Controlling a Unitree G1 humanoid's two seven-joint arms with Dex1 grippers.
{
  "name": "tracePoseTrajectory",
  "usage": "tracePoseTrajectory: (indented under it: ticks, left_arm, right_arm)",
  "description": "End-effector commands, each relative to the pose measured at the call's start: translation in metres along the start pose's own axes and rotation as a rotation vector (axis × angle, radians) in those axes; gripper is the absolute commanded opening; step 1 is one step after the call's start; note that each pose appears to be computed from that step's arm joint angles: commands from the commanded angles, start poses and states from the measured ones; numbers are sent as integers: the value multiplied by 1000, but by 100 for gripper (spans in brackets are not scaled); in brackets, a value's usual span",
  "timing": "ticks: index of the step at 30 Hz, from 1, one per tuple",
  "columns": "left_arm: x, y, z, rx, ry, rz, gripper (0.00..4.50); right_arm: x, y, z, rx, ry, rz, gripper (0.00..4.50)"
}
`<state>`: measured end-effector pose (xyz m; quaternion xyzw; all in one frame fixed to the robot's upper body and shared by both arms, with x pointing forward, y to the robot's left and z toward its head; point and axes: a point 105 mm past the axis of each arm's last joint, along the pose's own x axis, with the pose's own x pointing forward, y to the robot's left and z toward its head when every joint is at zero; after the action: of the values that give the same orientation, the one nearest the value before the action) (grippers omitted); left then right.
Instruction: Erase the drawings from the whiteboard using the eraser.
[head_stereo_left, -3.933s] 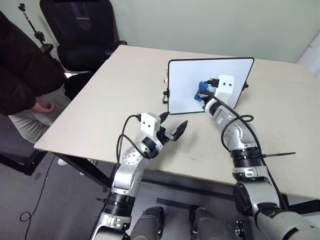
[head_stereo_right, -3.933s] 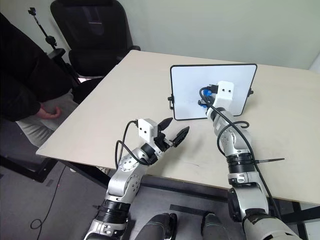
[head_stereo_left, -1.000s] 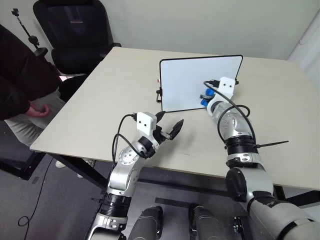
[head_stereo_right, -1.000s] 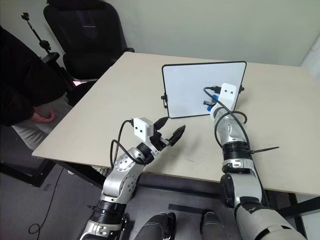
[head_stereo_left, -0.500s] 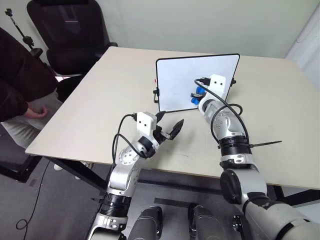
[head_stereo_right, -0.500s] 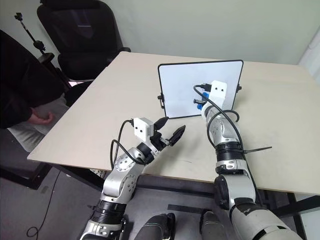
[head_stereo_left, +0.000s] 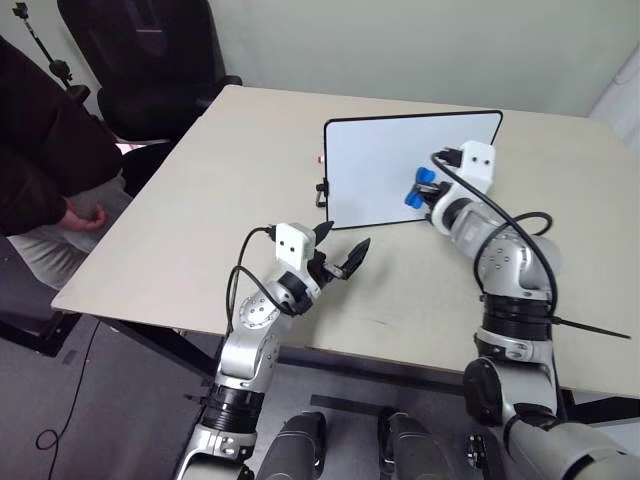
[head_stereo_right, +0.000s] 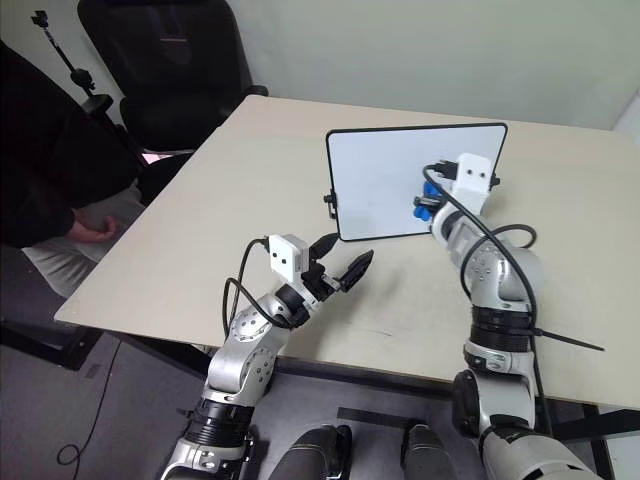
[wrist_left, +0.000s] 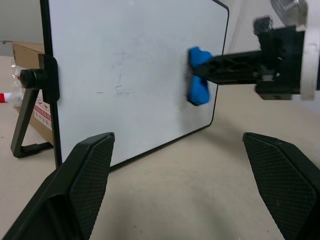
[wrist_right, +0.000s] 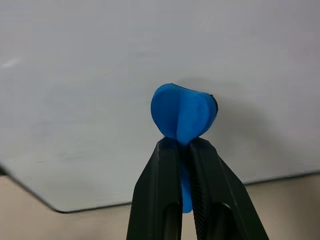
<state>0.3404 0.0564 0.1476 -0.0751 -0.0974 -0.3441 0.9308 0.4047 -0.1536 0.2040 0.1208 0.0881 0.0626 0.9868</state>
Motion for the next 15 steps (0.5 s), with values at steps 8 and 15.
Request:
tracePoseTrajectory:
  ticks: [8, 15]
  left_arm:
    - [6, -16, 3, -16, -28, -46, 450]
    - [9, -20, 0, -30, -30, -51, 450]
  right_arm:
    - [-56, -64, -18, -14, 314, -122, 4]
    - [-68, -72, -42, -98, 458, -51, 4]
